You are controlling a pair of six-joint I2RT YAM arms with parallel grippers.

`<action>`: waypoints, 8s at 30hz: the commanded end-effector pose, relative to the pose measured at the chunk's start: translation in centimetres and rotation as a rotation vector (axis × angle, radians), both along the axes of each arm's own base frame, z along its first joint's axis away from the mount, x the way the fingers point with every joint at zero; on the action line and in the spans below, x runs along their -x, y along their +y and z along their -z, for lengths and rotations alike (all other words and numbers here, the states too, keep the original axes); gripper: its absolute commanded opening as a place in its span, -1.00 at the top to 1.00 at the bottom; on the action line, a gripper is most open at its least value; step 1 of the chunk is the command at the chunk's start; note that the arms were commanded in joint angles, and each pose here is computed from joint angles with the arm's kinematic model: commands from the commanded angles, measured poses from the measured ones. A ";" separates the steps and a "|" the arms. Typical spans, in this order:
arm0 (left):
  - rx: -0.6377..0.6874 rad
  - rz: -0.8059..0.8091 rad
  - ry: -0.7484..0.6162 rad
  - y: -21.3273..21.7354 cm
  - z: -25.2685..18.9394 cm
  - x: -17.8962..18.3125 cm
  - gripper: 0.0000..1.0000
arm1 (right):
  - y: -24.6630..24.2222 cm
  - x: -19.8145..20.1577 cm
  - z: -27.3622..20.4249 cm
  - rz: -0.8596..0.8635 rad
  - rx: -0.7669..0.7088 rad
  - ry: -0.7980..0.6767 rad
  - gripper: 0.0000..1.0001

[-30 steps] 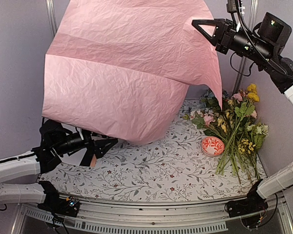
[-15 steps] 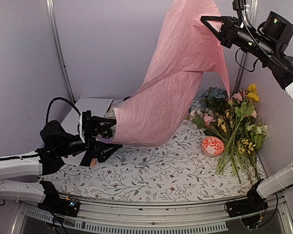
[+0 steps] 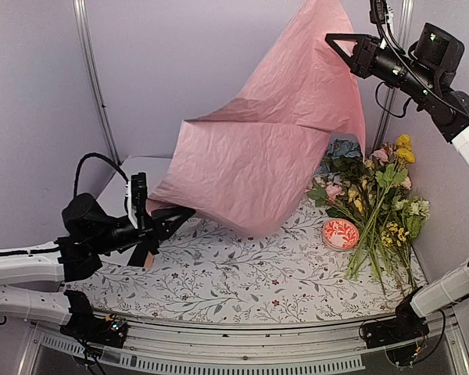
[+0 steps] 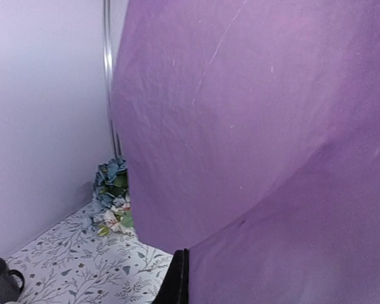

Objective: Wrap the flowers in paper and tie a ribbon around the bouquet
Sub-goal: Unfold the folded wrapping paper at the center of the board, then pick up the fake flower from the center of the board, then place the fake flower on the flattened wrapping paper, then pick up the fake flower from the center of the board.

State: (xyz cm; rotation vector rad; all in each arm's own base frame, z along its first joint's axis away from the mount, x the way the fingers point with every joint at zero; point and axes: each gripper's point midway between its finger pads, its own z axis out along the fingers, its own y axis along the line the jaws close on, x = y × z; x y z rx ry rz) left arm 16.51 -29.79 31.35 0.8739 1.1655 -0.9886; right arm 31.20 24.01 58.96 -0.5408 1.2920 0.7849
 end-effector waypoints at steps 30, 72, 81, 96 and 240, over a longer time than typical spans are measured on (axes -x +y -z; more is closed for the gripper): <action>-0.317 -0.388 0.597 6.8 -3.6 -5.6 1.00 | 2.4 1.7 24.3 -0.253 0.188 0.852 1.00; -0.913 -0.847 1.094 18.0 21.3 -23.1 -0.58 | -3.7 -7.9 40.8 0.396 0.189 0.977 0.16; -0.936 -0.950 1.013 20.0 18.9 -24.5 -0.78 | -12.2 -8.7 36.5 0.629 0.117 0.883 -0.09; -0.828 -0.972 0.909 18.2 12.3 -22.5 -0.75 | -24.1 -7.2 39.5 0.943 0.056 0.950 0.38; -0.729 -0.491 0.901 5.7 20.3 -16.1 -0.78 | -20.3 -10.1 35.4 0.851 -0.072 0.925 0.27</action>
